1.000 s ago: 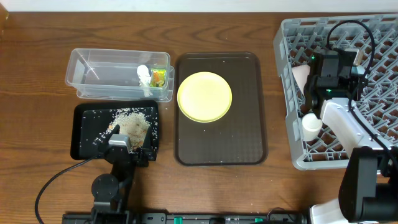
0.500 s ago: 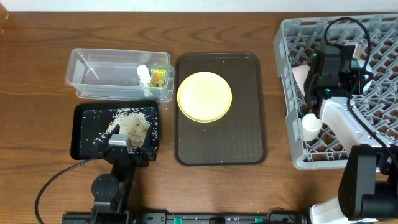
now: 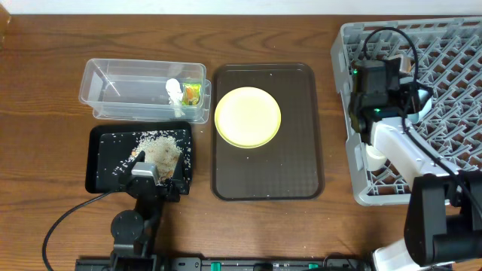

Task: Sort waste into correct bins and load items into the dishwasher rack
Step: 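Lift the blue bowl with the right gripper into the dish rack, then reach the right gripper to the yellow plate and grasp its edge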

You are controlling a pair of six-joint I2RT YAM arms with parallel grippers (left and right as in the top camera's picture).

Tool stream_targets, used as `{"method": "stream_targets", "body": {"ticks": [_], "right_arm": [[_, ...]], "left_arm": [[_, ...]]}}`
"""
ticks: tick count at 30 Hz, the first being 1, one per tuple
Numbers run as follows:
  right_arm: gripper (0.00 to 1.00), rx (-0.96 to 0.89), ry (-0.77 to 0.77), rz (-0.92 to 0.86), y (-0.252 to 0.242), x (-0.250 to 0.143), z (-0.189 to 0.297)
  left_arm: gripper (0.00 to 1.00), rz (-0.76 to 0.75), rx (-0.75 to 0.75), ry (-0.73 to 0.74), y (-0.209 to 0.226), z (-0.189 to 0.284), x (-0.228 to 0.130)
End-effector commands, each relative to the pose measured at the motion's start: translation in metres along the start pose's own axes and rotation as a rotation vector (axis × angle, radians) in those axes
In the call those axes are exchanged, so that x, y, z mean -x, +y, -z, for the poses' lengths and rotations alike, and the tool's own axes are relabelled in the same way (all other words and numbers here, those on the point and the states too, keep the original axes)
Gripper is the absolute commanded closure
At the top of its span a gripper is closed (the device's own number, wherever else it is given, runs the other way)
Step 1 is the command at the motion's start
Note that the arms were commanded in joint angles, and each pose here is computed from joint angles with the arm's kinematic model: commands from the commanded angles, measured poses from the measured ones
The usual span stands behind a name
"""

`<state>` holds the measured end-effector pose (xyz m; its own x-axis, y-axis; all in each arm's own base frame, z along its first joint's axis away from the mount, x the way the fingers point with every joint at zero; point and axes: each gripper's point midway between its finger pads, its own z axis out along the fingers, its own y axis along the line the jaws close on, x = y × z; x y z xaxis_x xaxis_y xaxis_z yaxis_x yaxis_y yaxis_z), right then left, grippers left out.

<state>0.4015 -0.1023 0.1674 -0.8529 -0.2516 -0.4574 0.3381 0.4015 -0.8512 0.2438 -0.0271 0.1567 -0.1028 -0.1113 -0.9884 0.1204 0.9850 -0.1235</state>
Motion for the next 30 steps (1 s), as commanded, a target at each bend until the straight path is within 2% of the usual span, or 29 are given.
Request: {"method": "stream_targets", "body": {"ticks": [1, 4, 9, 13, 15, 17, 19, 22, 26, 27, 30], "right_arm": [[0.5, -0.032, -0.014, -0.016, -0.001, 0.004, 0.012], [0.43, -0.023, -0.043, -0.036, -0.007, 0.011, 0.022], [0.4, 0.049, -0.098, -0.14, -0.028, 0.021, 0.04], [0.39, 0.202, -0.139, -0.234, -0.039, 0.022, 0.057], [0.4, 0.368, -0.158, -0.275, -0.03, 0.02, 0.074], [0.45, 0.546, -0.152, -0.314, -0.016, 0.014, 0.093], [0.42, 0.627, -0.114, -0.348, -0.009, 0.006, 0.102], [0.44, 0.822, -0.063, -0.377, 0.015, -0.002, 0.129], [0.47, 1.307, -0.096, -0.304, 0.059, 0.006, 0.215], [0.44, 1.42, -0.102, -0.301, 0.064, 0.008, 0.239], [0.28, 1.713, -0.169, -0.257, 0.069, 0.016, 0.306]], "left_arm": [[0.07, -0.008, 0.006, 0.018, 0.002, -0.001, -0.008], [0.07, -0.008, 0.006, 0.018, 0.002, -0.001, -0.008], [0.07, -0.008, 0.006, 0.018, 0.002, -0.001, -0.008], [0.07, -0.008, 0.006, 0.018, 0.002, -0.001, -0.008], [0.07, -0.008, 0.006, 0.018, 0.002, -0.001, -0.008], [0.07, -0.008, 0.006, 0.018, 0.002, -0.001, -0.008], [0.07, -0.008, 0.006, 0.018, 0.002, -0.001, -0.008], [0.07, -0.008, 0.006, 0.018, 0.002, -0.001, -0.008], [0.07, -0.008, 0.006, 0.018, 0.002, -0.001, -0.008], [0.07, -0.008, 0.006, 0.018, 0.002, -0.001, -0.008], [0.07, -0.008, 0.006, 0.018, 0.002, -0.001, -0.008]]}}
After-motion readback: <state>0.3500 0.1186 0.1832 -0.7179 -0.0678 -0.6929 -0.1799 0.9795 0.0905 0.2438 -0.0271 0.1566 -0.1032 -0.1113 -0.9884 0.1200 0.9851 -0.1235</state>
